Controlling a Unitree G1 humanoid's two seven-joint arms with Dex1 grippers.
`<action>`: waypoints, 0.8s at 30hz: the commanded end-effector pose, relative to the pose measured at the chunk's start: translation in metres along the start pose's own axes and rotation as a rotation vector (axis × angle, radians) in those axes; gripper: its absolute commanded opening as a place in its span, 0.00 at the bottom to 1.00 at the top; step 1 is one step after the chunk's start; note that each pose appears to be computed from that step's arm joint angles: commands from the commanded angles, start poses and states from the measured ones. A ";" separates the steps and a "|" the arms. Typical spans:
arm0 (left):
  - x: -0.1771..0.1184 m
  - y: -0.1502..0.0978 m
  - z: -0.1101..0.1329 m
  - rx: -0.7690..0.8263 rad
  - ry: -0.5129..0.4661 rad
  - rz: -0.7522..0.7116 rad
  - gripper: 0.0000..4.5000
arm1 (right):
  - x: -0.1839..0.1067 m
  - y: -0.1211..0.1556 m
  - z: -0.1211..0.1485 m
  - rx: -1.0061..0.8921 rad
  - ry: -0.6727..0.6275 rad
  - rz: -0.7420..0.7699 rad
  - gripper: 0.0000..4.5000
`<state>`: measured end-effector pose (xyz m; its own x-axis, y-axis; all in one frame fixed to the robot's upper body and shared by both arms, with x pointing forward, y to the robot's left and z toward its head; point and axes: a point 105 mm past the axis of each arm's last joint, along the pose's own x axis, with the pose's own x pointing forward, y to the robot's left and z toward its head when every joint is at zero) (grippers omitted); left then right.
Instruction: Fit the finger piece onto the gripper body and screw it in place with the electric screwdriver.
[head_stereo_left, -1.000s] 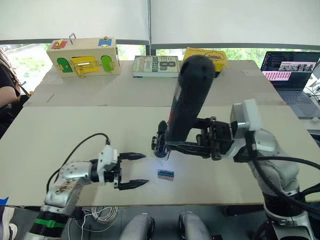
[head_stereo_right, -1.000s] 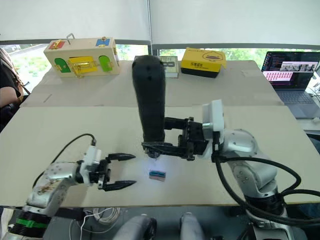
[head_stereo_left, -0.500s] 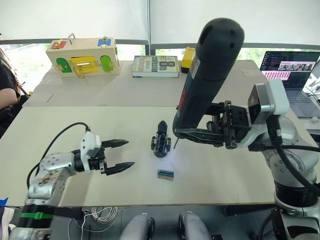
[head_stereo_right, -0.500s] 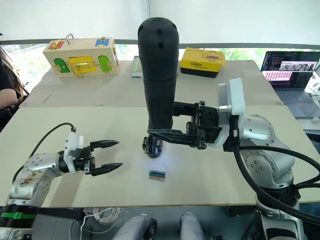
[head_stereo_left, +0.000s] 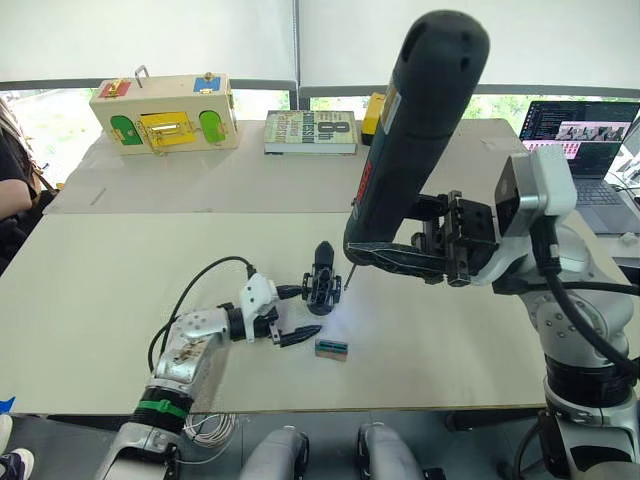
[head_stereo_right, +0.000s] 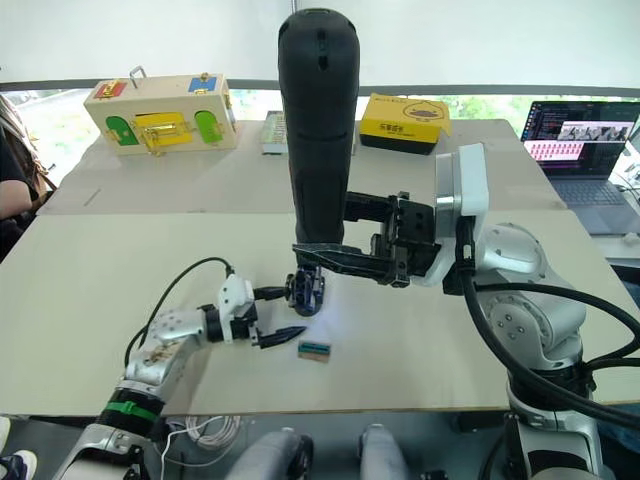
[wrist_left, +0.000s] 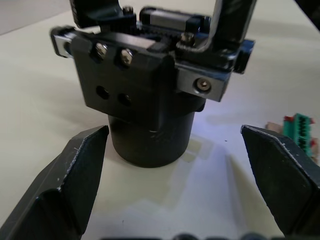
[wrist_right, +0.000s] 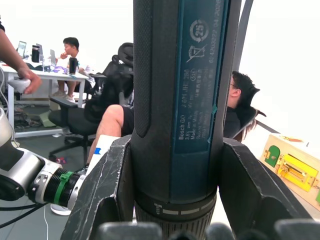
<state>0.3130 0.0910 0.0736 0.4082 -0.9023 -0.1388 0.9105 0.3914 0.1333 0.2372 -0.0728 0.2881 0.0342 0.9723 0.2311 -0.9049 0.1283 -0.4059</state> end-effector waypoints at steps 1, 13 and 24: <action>0.013 0.006 0.009 0.031 0.002 0.043 0.99 | 0.000 0.001 0.012 -0.051 -0.035 -0.007 0.43; 0.019 -0.001 0.008 0.019 0.046 0.031 0.99 | 0.000 0.004 0.010 -0.048 -0.024 -0.015 0.43; 0.019 0.006 0.003 0.020 0.041 0.011 0.51 | 0.000 0.006 0.009 -0.048 -0.014 -0.016 0.43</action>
<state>0.3255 0.0770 0.0738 0.4331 -0.8807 -0.1918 0.8995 0.4085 0.1551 0.2367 -0.0732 0.2828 0.0601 0.9708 0.2322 -0.9086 0.1495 -0.3901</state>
